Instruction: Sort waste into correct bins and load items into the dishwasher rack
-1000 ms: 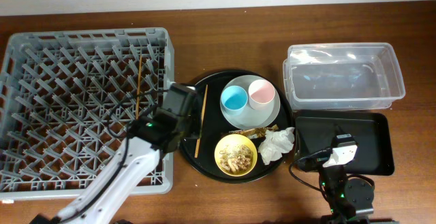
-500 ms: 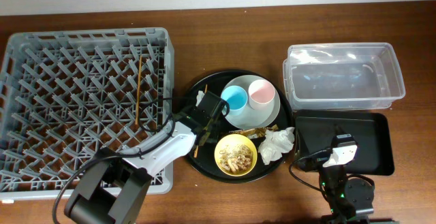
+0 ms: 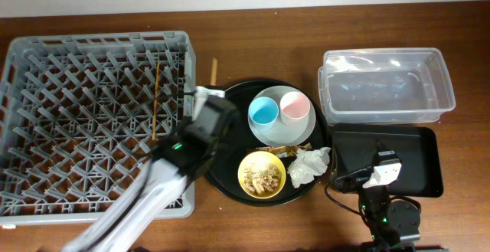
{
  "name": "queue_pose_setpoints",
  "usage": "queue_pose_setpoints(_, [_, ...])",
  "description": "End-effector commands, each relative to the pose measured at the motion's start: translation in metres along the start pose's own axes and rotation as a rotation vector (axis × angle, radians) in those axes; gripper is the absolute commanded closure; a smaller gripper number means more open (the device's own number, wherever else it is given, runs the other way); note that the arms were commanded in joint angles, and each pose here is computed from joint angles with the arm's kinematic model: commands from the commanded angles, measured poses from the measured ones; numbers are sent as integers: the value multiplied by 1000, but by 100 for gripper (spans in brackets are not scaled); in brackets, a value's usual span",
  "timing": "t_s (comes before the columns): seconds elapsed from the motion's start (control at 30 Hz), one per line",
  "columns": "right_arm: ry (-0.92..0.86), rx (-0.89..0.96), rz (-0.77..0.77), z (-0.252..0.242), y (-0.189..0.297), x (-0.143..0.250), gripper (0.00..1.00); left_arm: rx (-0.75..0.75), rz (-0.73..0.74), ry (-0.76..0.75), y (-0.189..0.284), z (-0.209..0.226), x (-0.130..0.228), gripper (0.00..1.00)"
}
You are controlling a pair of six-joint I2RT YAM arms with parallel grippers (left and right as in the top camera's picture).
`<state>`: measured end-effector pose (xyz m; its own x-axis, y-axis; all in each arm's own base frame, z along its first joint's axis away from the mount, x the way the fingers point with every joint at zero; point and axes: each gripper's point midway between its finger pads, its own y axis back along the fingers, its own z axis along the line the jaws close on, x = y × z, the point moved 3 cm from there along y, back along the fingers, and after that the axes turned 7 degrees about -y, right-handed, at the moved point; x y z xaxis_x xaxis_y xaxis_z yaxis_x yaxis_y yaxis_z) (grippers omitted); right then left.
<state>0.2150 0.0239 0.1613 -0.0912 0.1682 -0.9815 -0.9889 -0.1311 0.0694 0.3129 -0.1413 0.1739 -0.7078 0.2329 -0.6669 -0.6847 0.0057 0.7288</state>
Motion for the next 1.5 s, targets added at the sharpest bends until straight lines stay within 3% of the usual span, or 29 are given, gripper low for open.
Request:
queue_pose_setpoints(0.0, [-8,12,3,-2,0,2,1,-117,-37,42,37,52,-7,100])
queue_pose_setpoints(0.07, [-8,12,3,-2,0,2,1,-152,87,48,25,68,17,100])
queue_pose_setpoints(0.23, [-8,12,3,-2,0,2,1,-140,244,35,-30,62,43,100])
queue_pose_setpoints(0.47, [-8,12,2,-2,0,2,1,-121,267,92,-48,71,46,99])
queue_pose_setpoints(0.6, [-8,12,3,-2,0,2,1,-58,252,-66,-50,65,42,98])
queue_pose_setpoints(0.63, [-8,12,3,-2,0,2,1,-59,252,-66,-50,65,42,86])
queue_pose_setpoints(0.67, [-8,12,3,-2,0,2,1,-59,252,-66,-50,65,41,52])
queue_pose_setpoints(0.7, [-8,12,3,-2,0,2,1,-59,251,-65,-50,65,41,37])
queue_pose_setpoints(0.83, [-8,12,3,-2,0,2,1,-55,201,-52,-37,68,19,33])
queue_pose_setpoints(0.93, [-8,12,3,-2,0,2,1,65,90,70,28,69,-27,31])
queue_pose_setpoints(1.0, [27,75,-45,-11,1,-8,1,285,-62,143,87,68,-50,18])
queue_pose_setpoints(1.03, [27,104,-72,-15,1,-13,1,293,-128,160,108,76,-54,1])
queue_pose_setpoints(1.07, [27,107,-50,-15,1,-8,1,262,-190,175,127,87,-56,1])
queue_pose_setpoints(1.1, [-3,44,-72,-6,1,-14,1,192,-236,192,148,101,-51,1])
queue_pose_setpoints(1.17, [23,-285,-196,43,12,-46,1,174,-250,195,175,104,-33,0])
queue_pose_setpoints(1.27, [-98,-247,-20,46,26,-65,1,176,-199,195,183,102,-12,1])
queue_pose_setpoints(1.33, [-119,-217,113,57,42,-120,1,178,-135,195,181,100,0,1])
queue_pose_setpoints(1.37, [-120,-187,250,60,45,-133,1,179,-108,195,180,99,6,1])
queue_pose_setpoints(1.4, [-100,-141,520,61,52,-137,1,180,-74,195,179,98,13,1])
queue_pose_setpoints(1.47, [-159,-139,715,71,38,-167,1,182,-25,195,179,97,24,1])
